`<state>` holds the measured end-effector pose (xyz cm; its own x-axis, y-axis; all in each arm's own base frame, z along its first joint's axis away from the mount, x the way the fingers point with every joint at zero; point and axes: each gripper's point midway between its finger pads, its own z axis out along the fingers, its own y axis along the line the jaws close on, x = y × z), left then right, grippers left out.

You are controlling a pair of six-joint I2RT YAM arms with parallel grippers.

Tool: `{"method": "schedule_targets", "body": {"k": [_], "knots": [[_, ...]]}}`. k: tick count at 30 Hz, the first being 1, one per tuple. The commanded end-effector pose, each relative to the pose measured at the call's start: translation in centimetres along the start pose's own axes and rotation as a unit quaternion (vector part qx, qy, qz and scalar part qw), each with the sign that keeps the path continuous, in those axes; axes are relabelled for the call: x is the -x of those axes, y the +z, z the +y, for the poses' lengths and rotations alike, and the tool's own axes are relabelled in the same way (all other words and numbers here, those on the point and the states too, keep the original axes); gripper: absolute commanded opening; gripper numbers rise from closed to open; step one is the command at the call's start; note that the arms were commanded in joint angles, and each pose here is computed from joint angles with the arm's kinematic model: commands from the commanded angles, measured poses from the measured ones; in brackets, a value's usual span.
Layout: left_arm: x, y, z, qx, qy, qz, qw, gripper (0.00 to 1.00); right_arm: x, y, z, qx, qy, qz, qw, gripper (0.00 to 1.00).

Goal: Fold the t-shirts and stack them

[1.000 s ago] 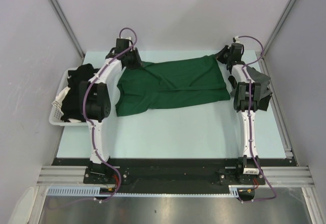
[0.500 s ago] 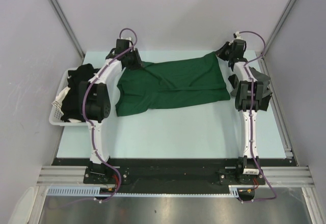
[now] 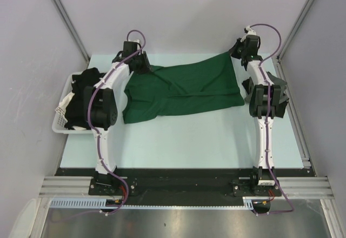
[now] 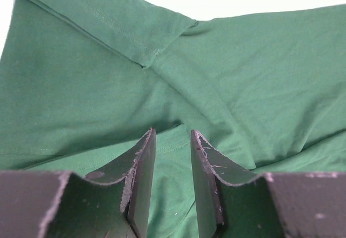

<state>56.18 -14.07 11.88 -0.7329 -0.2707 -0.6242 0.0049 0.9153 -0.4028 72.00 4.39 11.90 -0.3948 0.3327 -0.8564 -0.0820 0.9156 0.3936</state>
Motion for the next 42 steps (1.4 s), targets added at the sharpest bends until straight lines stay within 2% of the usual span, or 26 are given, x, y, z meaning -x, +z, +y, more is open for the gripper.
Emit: {"method": "schedule_targets", "body": {"k": [1, 9, 17, 28, 36, 42], "knots": [[3.3, -1.0, -1.2, 0.006, 0.006, -0.036, 0.999, 0.37, 3.3, -1.7, 0.7, -0.006, -0.019, -0.025, 0.999, 0.0], [3.9, 1.3, 2.9, 0.06, -0.012, -0.039, 0.997, 0.37, 3.3, -1.7, -0.1, -0.009, -0.013, -0.025, 1.0, 0.0], [3.2, 3.8, 3.9, 0.066, -0.024, -0.03, 0.997, 0.38, 3.6, -2.1, -1.2, -0.015, -0.007, -0.027, 0.999, 0.0], [3.9, 5.9, 2.0, 0.011, -0.045, -0.04, 0.998, 0.4, 3.1, -1.9, -1.4, -0.014, -0.001, -0.022, 1.0, 0.0], [6.0, 6.5, 1.4, 0.0, -0.05, -0.074, 0.996, 0.4, 2.9, -1.9, -1.9, -0.017, 0.003, -0.02, 1.0, 0.0], [5.5, 7.9, 1.5, -0.007, -0.064, -0.071, 0.995, 0.41, 3.1, -2.1, -2.4, -0.019, 0.003, -0.022, 1.0, 0.0]]}}
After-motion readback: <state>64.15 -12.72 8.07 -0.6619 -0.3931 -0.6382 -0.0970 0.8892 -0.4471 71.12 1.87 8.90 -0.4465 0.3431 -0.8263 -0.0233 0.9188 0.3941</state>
